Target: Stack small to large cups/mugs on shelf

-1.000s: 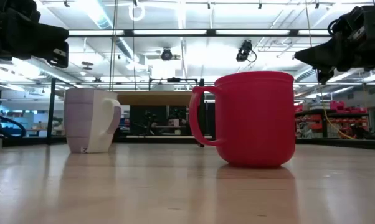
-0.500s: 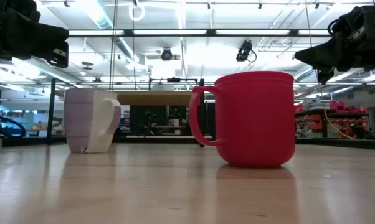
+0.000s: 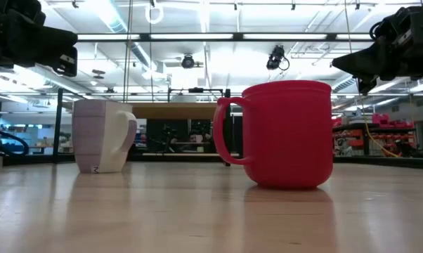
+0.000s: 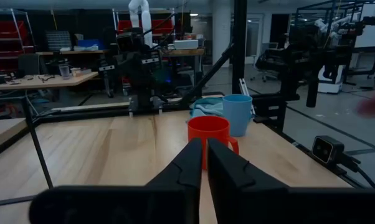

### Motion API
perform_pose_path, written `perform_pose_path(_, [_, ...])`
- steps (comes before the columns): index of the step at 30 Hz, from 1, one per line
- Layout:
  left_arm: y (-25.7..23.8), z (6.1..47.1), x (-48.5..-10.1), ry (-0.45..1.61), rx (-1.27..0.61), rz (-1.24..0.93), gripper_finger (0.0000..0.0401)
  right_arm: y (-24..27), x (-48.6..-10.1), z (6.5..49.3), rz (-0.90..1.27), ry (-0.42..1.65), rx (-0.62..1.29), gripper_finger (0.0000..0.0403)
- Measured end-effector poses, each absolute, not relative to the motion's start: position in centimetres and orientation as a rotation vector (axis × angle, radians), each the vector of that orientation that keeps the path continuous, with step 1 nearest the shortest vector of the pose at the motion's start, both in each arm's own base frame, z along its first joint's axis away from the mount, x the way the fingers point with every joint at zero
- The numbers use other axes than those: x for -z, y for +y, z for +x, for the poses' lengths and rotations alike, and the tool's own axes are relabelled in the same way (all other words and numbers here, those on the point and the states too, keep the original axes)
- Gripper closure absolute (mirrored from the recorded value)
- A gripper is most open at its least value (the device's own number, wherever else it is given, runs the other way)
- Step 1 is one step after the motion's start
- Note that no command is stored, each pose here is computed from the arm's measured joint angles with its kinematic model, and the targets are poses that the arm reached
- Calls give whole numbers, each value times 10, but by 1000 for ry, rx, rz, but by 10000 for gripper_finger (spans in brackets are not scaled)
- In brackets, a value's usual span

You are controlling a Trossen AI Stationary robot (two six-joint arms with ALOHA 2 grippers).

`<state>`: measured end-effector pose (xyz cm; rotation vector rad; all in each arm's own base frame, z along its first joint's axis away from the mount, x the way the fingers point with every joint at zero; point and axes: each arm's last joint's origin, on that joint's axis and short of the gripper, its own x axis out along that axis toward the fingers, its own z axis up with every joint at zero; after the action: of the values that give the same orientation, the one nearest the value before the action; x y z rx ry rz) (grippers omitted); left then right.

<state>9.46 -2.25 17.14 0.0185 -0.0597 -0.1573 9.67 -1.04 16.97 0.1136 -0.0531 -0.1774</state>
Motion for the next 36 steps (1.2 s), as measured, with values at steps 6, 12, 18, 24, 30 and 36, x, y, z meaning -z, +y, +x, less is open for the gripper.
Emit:
perform_pose_path(6, [-22,94,-180,-142,163,-91,366,-10,-170,97,113,-54,177,389])
perform_pose_path(12, [-21,90,-198,-295,222,-464,373,-10,-170,97,114,-53,177,389])
perform_pose_path(18, [-20,85,-208,-381,291,-705,367,-10,-170,97,116,-58,177,389])
perform_pose_path(24, [-15,84,-211,-462,169,-769,369,-10,-181,96,176,-172,169,389])
perform_pose_path(30, [-9,76,-225,-639,46,-764,372,-10,-205,88,303,-444,116,389])
perform_pose_path(36, [-4,57,-270,-771,0,-595,365,-9,-229,73,312,-738,61,389])
